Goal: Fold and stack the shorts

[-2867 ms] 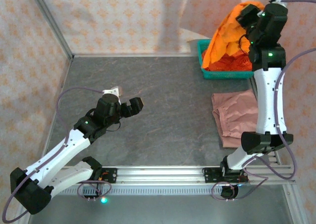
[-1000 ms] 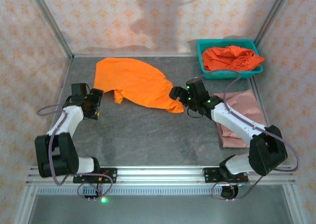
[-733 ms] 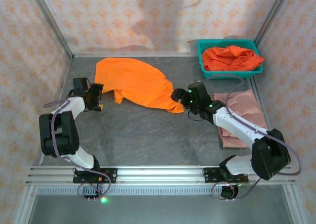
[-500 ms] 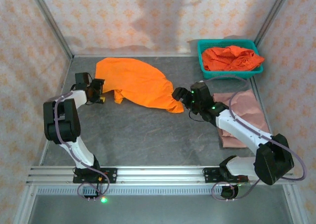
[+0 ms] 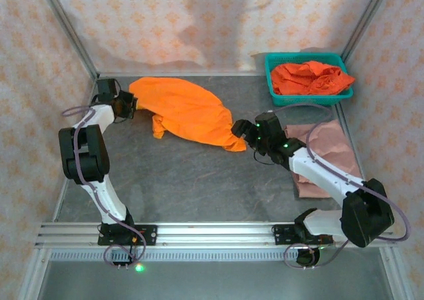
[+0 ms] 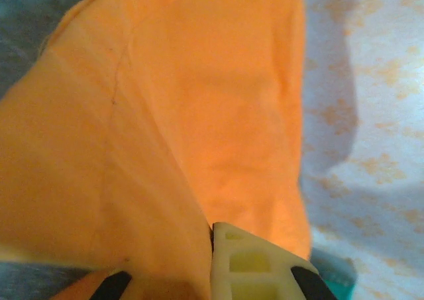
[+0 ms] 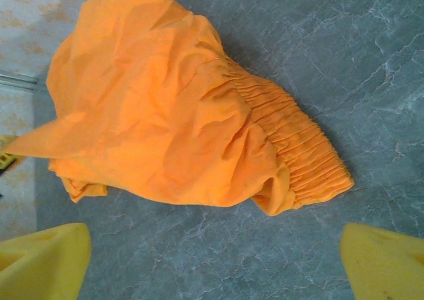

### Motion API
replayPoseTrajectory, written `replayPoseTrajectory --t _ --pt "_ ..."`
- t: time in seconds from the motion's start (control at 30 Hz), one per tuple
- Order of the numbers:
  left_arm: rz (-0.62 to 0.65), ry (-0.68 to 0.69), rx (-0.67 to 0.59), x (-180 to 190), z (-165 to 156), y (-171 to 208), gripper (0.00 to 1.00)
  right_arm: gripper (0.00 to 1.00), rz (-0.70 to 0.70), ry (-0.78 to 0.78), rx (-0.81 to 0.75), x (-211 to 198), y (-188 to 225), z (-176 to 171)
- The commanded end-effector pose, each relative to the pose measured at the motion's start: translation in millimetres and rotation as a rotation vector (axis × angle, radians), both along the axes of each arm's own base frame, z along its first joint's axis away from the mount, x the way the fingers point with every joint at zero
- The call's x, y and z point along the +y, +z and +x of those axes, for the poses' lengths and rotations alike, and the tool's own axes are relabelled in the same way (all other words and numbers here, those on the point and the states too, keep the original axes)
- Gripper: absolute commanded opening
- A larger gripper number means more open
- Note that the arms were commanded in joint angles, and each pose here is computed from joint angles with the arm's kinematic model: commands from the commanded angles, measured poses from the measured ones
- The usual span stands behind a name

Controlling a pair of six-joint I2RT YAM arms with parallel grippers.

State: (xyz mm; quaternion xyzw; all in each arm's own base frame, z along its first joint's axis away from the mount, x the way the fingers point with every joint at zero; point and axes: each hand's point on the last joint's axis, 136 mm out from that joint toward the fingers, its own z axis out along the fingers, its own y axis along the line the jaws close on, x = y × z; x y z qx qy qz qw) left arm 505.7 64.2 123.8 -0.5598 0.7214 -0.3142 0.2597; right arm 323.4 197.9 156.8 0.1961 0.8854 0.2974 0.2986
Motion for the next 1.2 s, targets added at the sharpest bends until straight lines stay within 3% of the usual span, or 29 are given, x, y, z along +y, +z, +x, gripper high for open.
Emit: replayPoseTrajectory --t 0.0,0.33,0.63,0.77,0.87,1.0,1.17 --pt "0.103 -0.046 -0.068 0.5 -5.5 60.1 0.0 0.95 -0.069 0.028 0.014 -3.8 -13.5 -1.7" --pt "0.26 -0.213 -0.275 -43.7 -19.5 194.9 0.0 0.96 -0.305 0.245 -0.017 -3.5 -13.8 -1.0" --pt "0.347 -0.3 -0.356 -73.2 -39.7 248.7 0.0 0.96 -0.252 0.365 0.008 19.2 -23.2 -5.8" --pt "0.366 -0.345 -0.382 -84.4 -48.3 256.8 0.0 0.96 -0.212 0.385 0.004 28.0 -23.5 -6.7" --pt "0.408 -0.321 -0.309 -76.7 -57.2 240.3 0.0 0.94 -0.207 0.424 0.019 36.9 -28.9 -9.9" --pt "0.432 -0.303 -0.213 -67.6 -58.7 207.2 0.0 0.9 -0.279 0.481 0.048 49.3 -48.2 -18.3" --pt "0.373 -0.324 -0.195 -75.1 -50.3 187.1 0.0 0.81 -0.441 0.59 0.021 70.6 -63.4 -25.0"
